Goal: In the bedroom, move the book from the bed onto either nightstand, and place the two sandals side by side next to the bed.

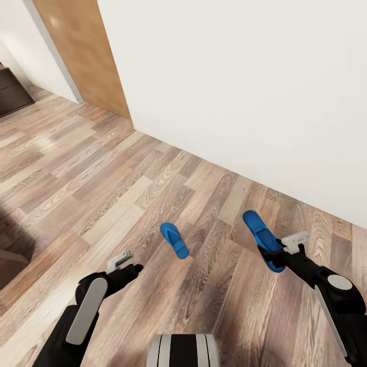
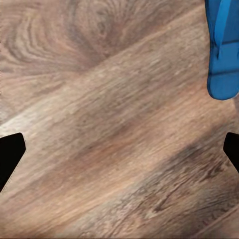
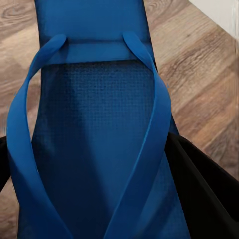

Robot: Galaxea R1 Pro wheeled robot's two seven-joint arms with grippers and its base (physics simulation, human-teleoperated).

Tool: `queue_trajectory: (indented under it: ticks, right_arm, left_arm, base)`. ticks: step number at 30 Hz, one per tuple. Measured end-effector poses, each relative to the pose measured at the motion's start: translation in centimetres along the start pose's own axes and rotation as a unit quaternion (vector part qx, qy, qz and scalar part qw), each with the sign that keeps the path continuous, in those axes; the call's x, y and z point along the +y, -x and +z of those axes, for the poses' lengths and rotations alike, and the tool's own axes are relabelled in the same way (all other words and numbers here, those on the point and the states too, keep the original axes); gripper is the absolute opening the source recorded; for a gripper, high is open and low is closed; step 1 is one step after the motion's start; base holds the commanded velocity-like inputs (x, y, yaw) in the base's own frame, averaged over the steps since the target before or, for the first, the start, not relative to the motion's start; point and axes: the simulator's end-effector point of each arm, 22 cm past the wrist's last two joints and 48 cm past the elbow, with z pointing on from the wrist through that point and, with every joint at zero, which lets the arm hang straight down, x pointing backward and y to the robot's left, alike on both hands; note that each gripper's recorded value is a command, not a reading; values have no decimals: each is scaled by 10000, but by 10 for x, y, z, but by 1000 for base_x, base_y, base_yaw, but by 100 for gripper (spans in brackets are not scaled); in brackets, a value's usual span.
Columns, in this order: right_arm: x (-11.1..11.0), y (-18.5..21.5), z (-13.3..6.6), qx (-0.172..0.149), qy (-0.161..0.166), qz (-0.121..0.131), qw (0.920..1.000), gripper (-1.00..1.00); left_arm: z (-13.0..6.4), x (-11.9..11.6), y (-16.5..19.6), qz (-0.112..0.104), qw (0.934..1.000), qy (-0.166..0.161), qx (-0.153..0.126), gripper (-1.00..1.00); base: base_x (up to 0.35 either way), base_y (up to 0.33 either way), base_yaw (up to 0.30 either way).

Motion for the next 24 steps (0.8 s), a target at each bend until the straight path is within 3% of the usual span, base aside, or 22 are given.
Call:
queue_trajectory:
  ticks: [7,24]
  right_arm:
    - [-2,15,-8,-137,-35,-9,9999,-100]
    - [13,53,-25,-563,-9,211,9982,-100]
  left_arm:
    - [-3,21,10,-80,9997,175,-178,100]
    - [-20,39,25,-251,9984,287,-418,100]
  base:
    - [0,0,-265]
    - [0,0,-229]
